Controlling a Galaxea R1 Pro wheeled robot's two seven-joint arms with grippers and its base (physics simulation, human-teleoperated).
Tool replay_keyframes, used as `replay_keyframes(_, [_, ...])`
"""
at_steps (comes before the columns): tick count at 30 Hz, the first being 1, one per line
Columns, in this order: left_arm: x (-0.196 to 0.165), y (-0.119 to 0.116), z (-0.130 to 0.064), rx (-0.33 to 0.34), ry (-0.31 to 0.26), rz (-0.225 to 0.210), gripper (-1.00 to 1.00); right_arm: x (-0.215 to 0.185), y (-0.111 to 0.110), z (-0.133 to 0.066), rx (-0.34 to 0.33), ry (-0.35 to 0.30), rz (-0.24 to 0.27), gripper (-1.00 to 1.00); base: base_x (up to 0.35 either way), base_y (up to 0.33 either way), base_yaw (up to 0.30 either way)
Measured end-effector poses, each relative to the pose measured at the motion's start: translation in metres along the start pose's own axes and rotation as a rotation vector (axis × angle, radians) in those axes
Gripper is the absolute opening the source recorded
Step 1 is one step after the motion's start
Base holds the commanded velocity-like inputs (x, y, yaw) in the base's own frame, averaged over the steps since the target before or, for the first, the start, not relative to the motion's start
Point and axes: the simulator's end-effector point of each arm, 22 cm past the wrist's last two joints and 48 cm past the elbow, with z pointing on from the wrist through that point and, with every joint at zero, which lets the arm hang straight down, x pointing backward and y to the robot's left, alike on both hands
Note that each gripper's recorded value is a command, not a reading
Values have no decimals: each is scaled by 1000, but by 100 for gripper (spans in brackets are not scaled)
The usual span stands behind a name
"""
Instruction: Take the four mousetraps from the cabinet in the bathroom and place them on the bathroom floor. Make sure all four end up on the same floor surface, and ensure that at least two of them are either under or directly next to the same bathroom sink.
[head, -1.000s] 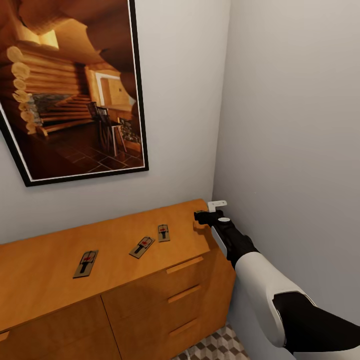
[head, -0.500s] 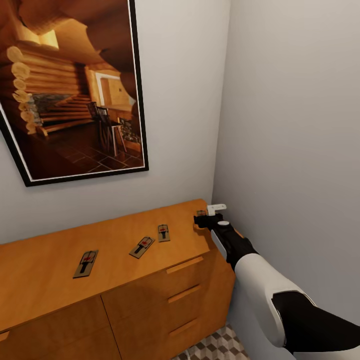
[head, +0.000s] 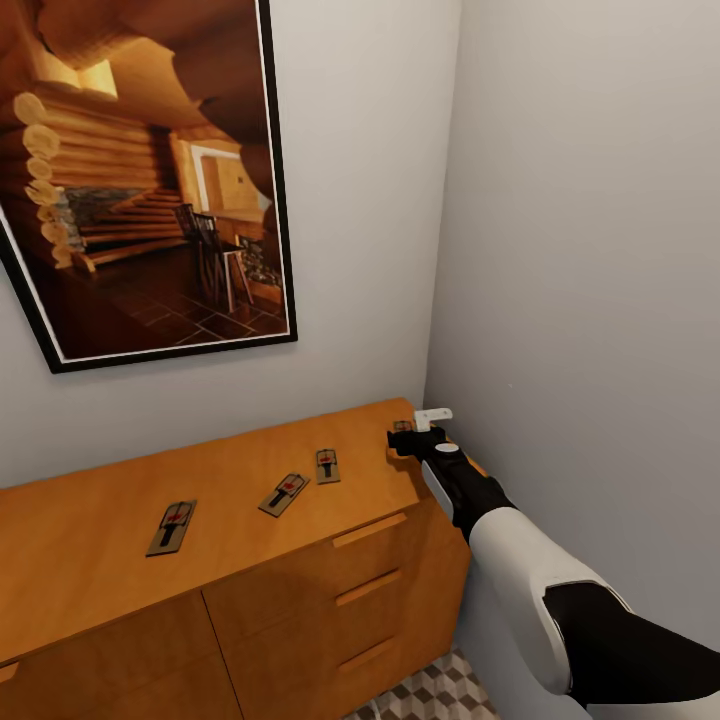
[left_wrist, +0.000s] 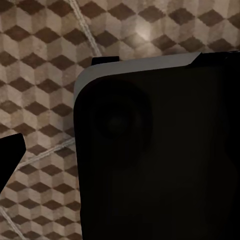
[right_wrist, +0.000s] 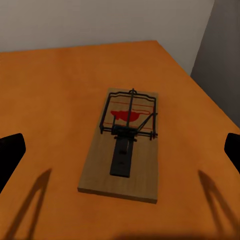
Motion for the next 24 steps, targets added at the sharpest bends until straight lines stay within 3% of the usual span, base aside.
replay_keyframes(16, [0, 0, 0, 0, 0, 0, 100, 0, 0, 0, 0, -2, 0, 100, 2, 0, 0])
replay_keyframes(24, [-1, 0, 0, -1, -1, 0, 100, -1, 0, 0, 0, -2, 0, 100, 158, 0, 0])
